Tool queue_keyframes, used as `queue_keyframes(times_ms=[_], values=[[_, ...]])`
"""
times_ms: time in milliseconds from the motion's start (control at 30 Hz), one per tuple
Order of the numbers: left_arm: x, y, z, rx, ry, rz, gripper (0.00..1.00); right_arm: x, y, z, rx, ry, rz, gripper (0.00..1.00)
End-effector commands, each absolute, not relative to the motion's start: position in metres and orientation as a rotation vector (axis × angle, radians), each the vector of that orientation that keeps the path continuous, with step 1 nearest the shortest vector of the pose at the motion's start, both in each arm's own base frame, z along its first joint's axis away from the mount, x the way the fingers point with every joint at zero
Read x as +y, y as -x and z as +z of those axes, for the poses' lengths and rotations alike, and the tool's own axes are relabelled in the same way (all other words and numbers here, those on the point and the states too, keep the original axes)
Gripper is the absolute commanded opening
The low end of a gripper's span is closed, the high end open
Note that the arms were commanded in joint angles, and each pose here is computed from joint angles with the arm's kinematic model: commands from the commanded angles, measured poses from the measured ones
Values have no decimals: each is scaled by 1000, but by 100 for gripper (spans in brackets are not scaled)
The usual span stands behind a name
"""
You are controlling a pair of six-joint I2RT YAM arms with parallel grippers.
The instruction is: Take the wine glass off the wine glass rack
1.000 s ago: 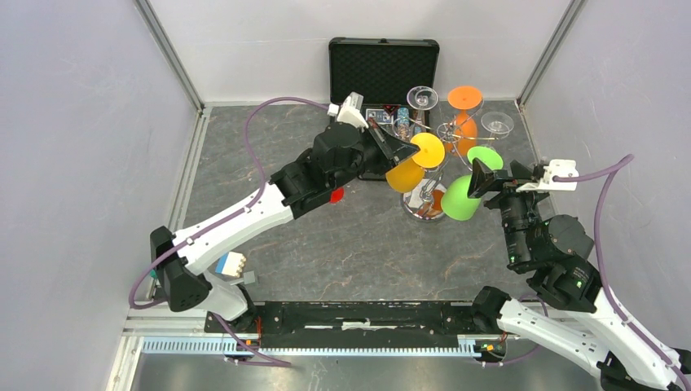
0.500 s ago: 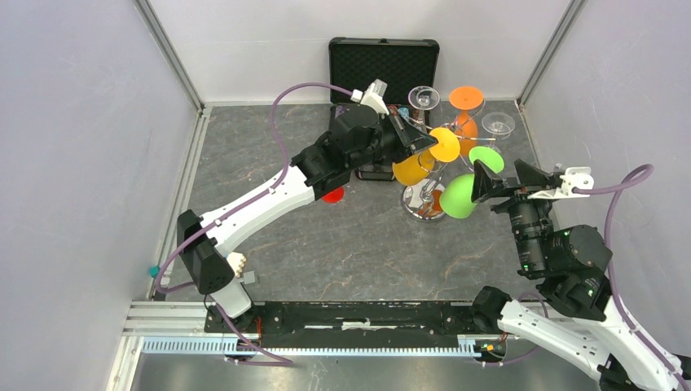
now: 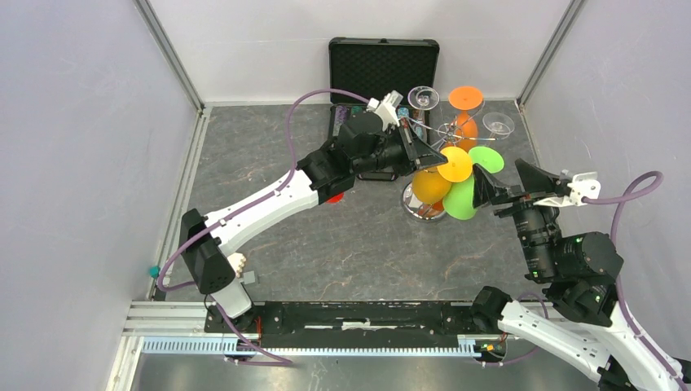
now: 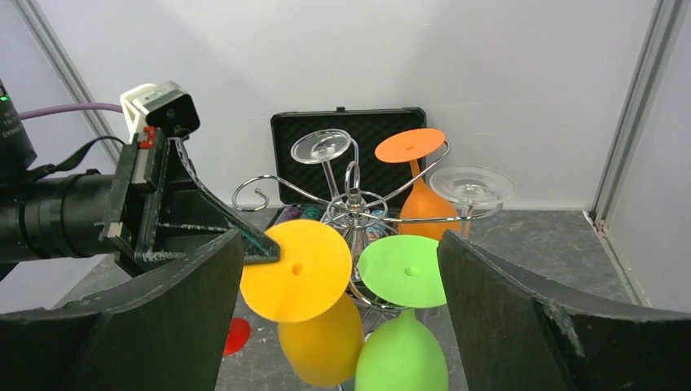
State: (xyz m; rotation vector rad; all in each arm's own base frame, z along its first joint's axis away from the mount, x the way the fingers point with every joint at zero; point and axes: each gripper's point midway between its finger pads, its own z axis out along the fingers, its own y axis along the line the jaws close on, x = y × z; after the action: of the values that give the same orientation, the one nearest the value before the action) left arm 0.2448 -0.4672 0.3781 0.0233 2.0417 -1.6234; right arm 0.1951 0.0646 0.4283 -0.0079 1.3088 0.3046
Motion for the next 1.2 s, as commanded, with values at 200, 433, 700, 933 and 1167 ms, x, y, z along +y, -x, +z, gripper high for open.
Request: queue_keyframes(times_ms=[200,433,700,933,1167], values=[[-447,-203,418,1945,-131,-1781,2,72,-186,447,1245,21,409,95],[-419,-184,414,1939,-137,-1767,2,97,-182,452,1227,114,492,96],[-356,-191,428,1844,-30,-1633,2,141,-175,460,1210,198,698,96],[-256,-232,483,1586,255,-1559,2,187,-166,476,1145,209,987,96],[-222,-217,525,1391,348,-1725,2,212,-168,482,1091,140,1177,96]])
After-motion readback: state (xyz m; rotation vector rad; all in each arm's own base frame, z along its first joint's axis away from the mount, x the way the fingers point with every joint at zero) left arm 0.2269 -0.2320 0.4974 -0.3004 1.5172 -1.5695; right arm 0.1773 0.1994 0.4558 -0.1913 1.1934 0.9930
